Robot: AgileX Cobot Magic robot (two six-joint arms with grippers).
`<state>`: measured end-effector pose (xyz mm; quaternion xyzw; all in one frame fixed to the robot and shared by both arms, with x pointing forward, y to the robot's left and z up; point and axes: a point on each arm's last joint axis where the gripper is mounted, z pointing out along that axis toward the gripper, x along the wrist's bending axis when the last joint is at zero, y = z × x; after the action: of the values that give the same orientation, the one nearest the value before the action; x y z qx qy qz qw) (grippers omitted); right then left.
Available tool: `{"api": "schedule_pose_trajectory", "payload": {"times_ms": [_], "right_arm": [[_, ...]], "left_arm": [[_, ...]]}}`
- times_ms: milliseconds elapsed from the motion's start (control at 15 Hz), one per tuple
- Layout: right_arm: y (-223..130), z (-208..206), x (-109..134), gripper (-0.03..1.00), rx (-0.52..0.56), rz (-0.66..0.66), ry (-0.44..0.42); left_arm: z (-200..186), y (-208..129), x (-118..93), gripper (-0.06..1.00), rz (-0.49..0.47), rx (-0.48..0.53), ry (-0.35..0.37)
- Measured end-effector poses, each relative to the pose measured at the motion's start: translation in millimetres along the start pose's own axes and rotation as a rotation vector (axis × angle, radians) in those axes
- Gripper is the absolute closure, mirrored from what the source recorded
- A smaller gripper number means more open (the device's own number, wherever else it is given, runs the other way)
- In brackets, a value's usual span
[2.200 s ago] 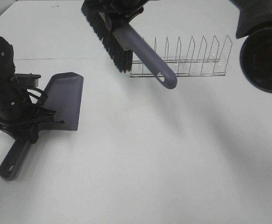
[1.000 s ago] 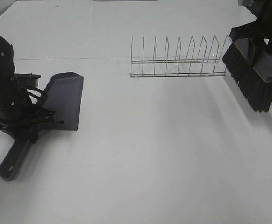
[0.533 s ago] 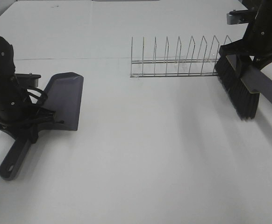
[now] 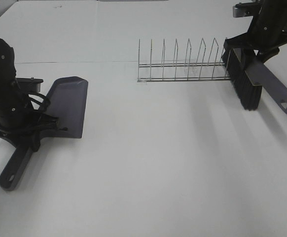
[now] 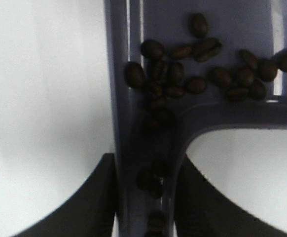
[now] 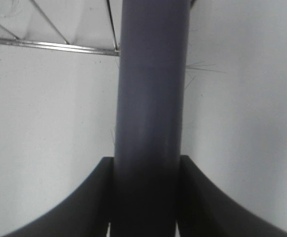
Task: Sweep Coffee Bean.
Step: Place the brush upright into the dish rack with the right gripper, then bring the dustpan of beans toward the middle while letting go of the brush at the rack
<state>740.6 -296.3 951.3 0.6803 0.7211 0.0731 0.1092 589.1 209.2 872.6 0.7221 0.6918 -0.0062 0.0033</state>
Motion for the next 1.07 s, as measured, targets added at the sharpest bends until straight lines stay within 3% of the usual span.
{"api": "schedule_pose_trajectory", "payload": {"times_ms": [467,600,733,1067], "right_arm": [[25,13,-1,0.68,-0.052,0.032,-0.004],[27,12,-1,0.41,-0.067,0.052,-0.006],[27,11,-1,0.24,-0.074,0.054,-0.006],[30,-27,-1,0.2,-0.119,0.067,0.017]], "left_arm": [[0,0,0,0.67,0.001,0.0,-0.001],[0,0,0,0.67,0.0,0.0,-0.002],[0,0,0,0.67,0.002,0.001,-0.004],[0,0,-4,0.67,-0.019,-0.002,-0.032]]}}
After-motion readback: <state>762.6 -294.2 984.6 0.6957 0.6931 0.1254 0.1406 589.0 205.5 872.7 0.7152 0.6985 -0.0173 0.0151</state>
